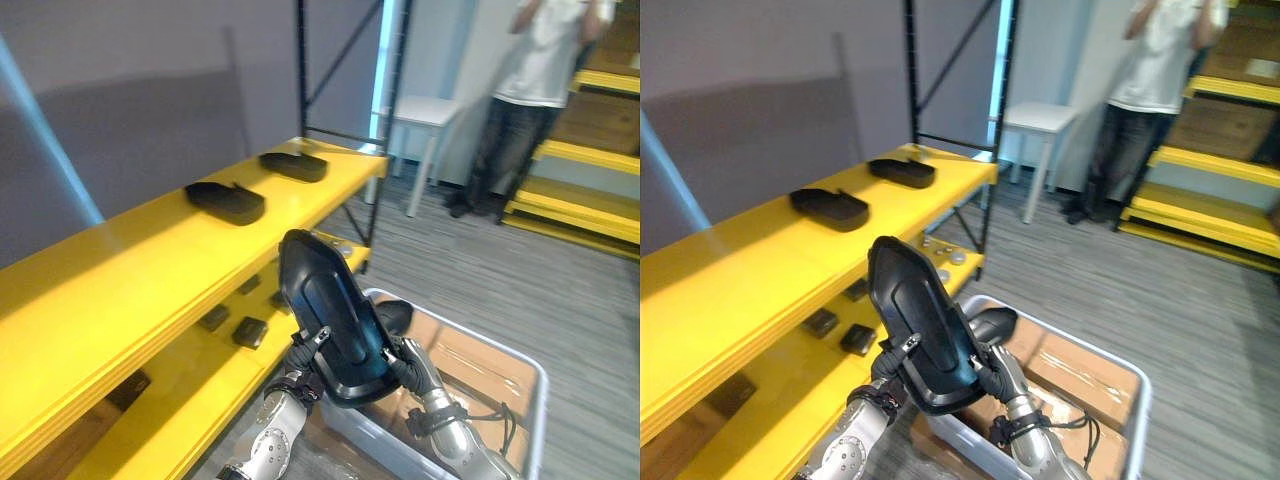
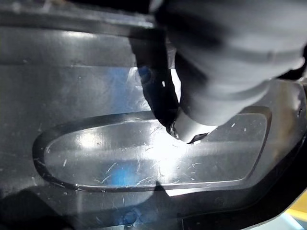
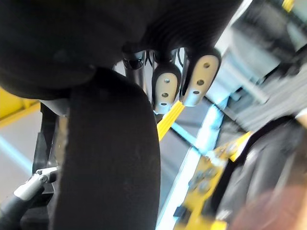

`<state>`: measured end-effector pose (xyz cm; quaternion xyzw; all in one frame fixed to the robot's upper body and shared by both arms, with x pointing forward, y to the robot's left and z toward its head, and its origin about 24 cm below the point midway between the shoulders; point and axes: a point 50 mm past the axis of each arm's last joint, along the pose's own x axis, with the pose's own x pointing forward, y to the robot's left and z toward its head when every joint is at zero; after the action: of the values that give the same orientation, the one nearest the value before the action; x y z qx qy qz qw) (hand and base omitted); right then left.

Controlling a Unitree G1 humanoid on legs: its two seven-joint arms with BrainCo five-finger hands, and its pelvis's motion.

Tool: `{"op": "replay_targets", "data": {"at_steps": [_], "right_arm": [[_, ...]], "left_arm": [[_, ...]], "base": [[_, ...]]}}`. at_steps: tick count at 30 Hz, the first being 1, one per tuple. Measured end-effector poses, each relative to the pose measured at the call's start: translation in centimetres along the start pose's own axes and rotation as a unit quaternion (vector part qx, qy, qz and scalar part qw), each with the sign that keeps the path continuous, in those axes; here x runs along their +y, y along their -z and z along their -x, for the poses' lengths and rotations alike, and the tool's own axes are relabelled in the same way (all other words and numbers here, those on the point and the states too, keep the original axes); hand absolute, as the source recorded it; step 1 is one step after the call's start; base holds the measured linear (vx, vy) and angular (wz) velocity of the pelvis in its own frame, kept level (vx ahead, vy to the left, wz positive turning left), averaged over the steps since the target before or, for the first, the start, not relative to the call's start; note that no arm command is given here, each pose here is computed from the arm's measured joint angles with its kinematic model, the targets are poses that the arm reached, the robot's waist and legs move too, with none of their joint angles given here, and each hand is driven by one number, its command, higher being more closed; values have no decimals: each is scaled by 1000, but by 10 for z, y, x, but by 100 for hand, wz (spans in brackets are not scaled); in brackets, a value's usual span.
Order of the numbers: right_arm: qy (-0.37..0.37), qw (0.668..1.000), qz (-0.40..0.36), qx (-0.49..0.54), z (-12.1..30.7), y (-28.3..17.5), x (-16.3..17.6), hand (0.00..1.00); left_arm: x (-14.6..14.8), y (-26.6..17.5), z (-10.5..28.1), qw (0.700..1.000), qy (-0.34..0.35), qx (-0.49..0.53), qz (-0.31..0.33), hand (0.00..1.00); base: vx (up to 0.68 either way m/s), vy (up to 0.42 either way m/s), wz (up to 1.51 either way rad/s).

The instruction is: Walk over and take plastic housings, then place them on the shelf

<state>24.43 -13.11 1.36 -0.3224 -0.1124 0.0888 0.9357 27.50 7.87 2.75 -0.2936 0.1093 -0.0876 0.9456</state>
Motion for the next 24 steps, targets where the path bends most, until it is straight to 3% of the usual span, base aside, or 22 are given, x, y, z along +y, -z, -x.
{"op": "replay_targets", "data": {"at_steps": [6,15,21,24], "right_arm": [[23,996,-86,-19,-5,-21,20,0],[81,984,-147,65,17,-11,33,0],[132,965,-195,114,35,1,20,0],[195,946,-209,150,37,16,-7,0]], "left_arm": [[-2,-42,15,987,26,-108,-117,100],[-1,-55,31,946,4,-169,-276,100],[4,-57,29,933,-35,-187,-305,100],[20,-74,30,923,-85,-213,-308,100]], "base": [[76,115,66],[182,88,132],[273,-91,122],[302,-114,44]]}}
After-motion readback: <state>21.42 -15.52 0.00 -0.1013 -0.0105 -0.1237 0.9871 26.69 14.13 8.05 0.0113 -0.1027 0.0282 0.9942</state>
